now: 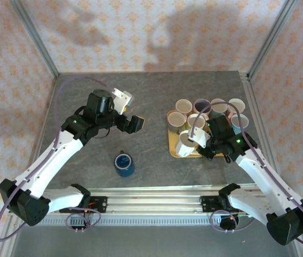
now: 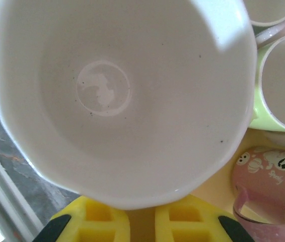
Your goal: Turn the mug right side up
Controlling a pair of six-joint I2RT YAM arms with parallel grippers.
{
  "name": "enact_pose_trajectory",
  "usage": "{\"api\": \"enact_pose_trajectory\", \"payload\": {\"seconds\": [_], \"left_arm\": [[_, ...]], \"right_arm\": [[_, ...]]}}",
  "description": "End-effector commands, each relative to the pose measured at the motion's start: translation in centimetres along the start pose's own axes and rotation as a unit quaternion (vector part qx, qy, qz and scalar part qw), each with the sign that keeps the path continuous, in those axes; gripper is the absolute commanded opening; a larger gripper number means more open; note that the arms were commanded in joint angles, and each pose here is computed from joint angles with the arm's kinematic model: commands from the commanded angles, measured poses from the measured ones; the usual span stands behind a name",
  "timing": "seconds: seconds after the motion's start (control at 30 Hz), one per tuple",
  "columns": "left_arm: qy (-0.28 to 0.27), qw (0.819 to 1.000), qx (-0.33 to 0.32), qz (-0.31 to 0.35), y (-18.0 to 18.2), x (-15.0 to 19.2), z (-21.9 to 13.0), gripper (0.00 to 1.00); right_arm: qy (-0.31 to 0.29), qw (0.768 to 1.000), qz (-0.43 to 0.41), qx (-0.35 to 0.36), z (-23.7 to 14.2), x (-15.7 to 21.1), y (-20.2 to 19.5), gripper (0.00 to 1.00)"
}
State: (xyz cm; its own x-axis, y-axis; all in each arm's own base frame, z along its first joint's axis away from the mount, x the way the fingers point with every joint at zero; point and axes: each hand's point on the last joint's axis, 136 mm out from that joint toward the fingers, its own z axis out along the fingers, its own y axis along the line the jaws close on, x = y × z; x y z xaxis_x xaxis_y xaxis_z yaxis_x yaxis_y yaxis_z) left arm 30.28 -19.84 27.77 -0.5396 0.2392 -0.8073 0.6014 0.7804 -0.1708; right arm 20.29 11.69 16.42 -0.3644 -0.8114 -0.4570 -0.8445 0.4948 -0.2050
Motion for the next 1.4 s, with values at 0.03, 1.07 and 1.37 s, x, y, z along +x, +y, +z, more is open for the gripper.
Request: {"api": "enact_pose_trajectory", "payload": {"seconds": [0.03, 1.07, 1.37], "left_arm": [[0.03, 0.999, 0.002, -0.026, 0.2, 1.6, 0.7, 1.0], [0.108, 0.991, 0.077, 0.006, -2.4, 5.1, 2.2, 1.0], [0.113, 0.991, 0.066, 0.012, -2.0, 5.6, 2.1, 1.0]], "right_arm": [[-0.051, 0.996, -0.03, 0.06, -0.4, -2.7, -2.4, 0.0], [-0.009, 0.995, -0.077, 0.066, 4.0, -2.4, -3.0, 0.0], [0.0, 0.994, -0.068, 0.083, 5.4, -2.2, -3.6, 0.0]]}}
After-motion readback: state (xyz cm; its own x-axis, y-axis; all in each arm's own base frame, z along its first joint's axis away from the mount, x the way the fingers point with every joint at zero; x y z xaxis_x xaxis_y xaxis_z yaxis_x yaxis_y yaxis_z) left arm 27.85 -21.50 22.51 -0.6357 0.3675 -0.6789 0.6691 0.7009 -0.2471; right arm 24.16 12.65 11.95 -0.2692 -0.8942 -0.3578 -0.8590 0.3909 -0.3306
